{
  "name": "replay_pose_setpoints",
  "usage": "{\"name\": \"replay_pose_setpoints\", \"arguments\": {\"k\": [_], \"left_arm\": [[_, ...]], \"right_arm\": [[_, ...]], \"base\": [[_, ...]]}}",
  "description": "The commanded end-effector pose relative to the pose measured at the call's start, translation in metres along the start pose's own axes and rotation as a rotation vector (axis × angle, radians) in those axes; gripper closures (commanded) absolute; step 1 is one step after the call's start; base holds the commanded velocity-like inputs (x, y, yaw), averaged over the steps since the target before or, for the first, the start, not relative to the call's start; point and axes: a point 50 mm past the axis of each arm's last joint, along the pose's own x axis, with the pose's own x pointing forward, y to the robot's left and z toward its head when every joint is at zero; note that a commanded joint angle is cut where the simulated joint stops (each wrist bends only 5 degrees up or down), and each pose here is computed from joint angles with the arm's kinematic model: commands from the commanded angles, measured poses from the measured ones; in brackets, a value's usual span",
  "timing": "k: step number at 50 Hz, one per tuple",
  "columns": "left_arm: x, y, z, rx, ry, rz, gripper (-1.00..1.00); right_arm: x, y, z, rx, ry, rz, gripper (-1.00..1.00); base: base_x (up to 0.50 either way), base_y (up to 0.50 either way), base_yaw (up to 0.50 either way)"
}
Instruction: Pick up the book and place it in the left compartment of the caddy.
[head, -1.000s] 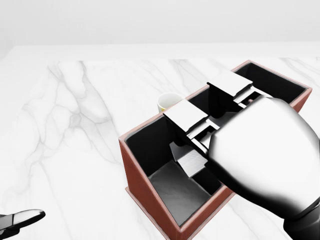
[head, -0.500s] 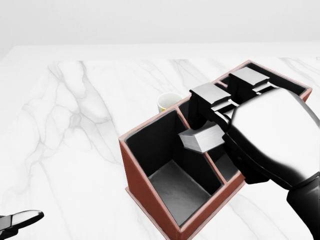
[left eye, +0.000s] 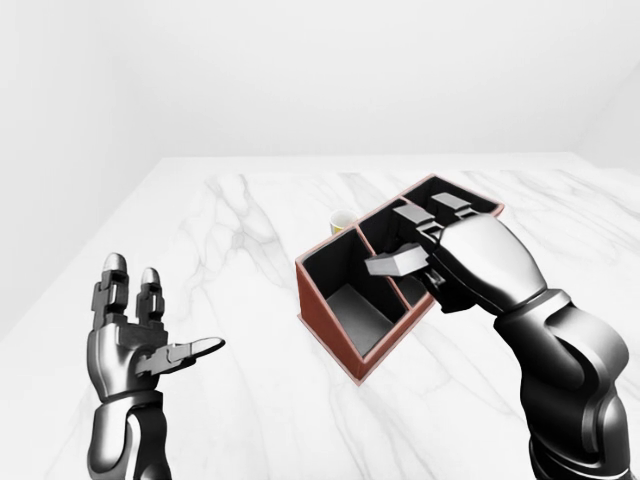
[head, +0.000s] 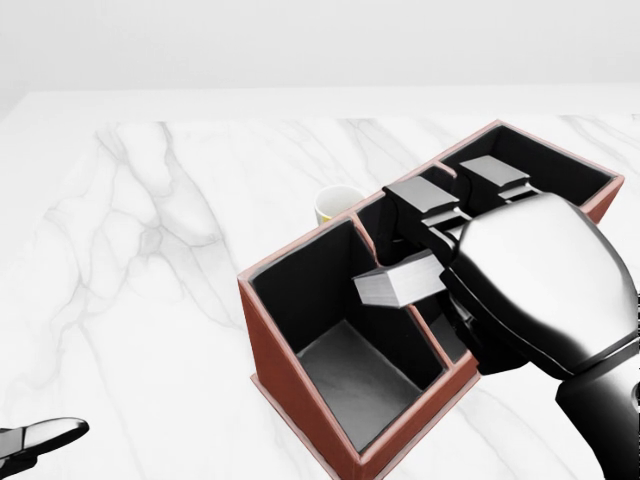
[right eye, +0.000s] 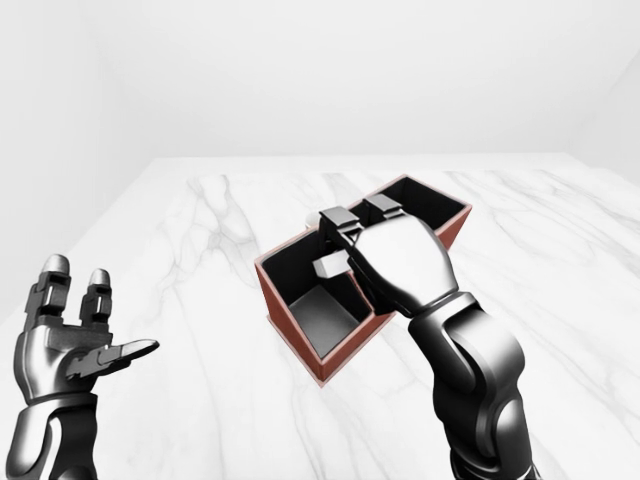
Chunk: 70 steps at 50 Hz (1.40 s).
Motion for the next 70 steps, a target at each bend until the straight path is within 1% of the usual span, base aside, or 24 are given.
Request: {"name": "replay_pose_setpoints", "arguments": {"k": [1,4,11,18,27,34,42,51,57,67,70], "left_arm": [[0.000,0.000,0.002,0.004,-0.005,0.003,-1.00],[0.000,0.001,0.001,0.005,-0.004,0.004,-1.00],[-0.001,0.001,0.001,0.006,-0.004,0.004,-1.00],[-0.001,0.002,0.000,0.003,-0.001,0.006,-1.00],[-0.002,0.003,0.000,0.002,0.000,0.008,-1.00],[-0.003,0.003,-0.002,0.002,0.002,0.008,-1.00],[-0.002,0.003,-0.003,0.000,0.004,0.005,-1.00],[-0.002,0.004,-0.003,-0.001,0.004,0.008,-1.00],[-0.002,0.005,-0.005,-0.003,0.006,0.010,-1.00],[-0.001,0.004,-0.004,-0.006,0.005,0.007,-1.00],[-0.001,0.004,-0.004,-0.006,0.005,0.007,-1.00]], "right_arm": [[0.002,0.002,0.002,0.028,0.000,-0.006,1.00],[0.003,0.006,0.000,0.045,0.019,0.001,1.00],[0.003,0.009,0.004,0.042,0.011,0.009,1.00],[0.004,0.015,0.000,0.070,0.050,0.023,1.00],[0.006,0.023,0.001,0.090,0.065,0.041,1.00],[0.005,0.025,0.008,0.076,0.045,0.052,1.00],[0.005,0.032,0.007,0.086,0.075,0.074,1.00],[0.007,0.033,0.017,0.067,0.031,0.080,1.00],[0.008,0.036,0.013,0.080,0.054,0.089,1.00],[0.008,0.037,0.018,0.075,0.035,0.097,1.00],[0.009,0.040,0.016,0.088,0.054,0.101,1.00]], "base": [[0.00,0.00,0.00],[0.00,0.00,0.00],[0.00,0.00,0.00],[0.00,0.00,0.00],[0.00,0.00,0.00],[0.00,0.00,0.00],[0.00,0.00,0.00],[0.00,0.00,0.00],[0.00,0.00,0.00],[0.00,0.00,0.00],[0.00,0.00,0.00]]}}
